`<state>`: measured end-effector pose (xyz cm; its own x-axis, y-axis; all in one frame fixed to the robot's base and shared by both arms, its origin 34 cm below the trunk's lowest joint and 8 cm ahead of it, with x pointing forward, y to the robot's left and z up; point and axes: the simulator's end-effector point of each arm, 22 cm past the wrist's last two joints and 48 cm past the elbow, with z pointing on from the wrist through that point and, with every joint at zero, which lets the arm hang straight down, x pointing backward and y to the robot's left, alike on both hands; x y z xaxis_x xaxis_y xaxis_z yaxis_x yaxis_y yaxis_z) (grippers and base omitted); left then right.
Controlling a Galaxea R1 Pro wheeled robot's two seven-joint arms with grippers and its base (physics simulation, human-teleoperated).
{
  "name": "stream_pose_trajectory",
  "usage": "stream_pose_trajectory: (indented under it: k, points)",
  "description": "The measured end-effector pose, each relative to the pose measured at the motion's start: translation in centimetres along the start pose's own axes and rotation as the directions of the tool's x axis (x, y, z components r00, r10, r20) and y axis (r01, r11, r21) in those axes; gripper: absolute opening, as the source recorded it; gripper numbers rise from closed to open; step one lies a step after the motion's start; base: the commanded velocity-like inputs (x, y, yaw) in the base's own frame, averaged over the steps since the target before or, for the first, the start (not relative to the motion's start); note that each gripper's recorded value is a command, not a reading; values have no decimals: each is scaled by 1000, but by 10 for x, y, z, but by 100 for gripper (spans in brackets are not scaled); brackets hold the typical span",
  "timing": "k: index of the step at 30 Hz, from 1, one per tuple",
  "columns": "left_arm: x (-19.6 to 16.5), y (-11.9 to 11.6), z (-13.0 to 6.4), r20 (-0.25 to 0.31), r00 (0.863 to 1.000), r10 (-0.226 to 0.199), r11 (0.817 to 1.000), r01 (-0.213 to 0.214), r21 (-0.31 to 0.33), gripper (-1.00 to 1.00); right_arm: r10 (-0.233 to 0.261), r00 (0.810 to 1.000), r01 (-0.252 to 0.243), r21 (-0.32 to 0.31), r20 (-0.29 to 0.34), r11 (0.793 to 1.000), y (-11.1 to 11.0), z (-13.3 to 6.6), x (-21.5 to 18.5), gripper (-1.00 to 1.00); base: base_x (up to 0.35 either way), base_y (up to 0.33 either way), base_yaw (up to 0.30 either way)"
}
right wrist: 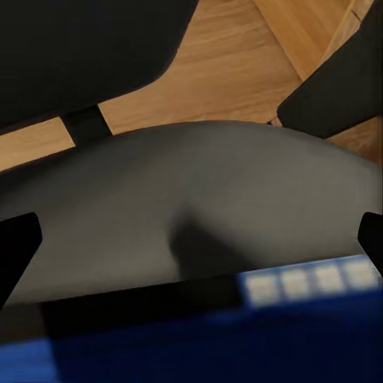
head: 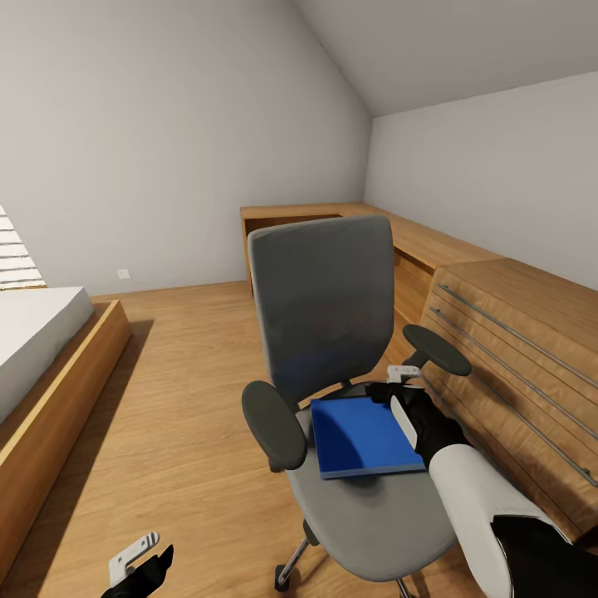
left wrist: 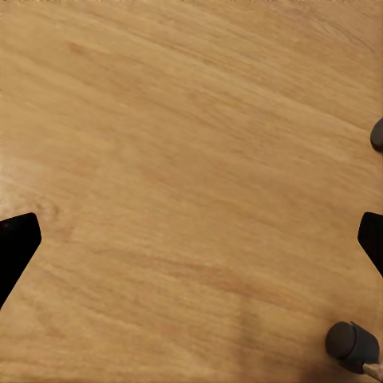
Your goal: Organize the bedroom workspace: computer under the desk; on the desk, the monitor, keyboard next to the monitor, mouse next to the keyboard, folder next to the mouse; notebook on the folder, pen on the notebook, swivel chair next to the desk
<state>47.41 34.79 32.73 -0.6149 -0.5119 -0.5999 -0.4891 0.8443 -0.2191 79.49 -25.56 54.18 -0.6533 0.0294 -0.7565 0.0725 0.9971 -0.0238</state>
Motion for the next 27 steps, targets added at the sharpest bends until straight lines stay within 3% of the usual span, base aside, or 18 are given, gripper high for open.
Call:
stream_pose_trajectory:
  k: [27]
  points:
    - [-1, 0, 0, 2, 1000, -1, 1000, 1, 1, 100, -11, 1000, 11, 31, -4, 999, -8, 0, 1, 100, -57, 0, 0]
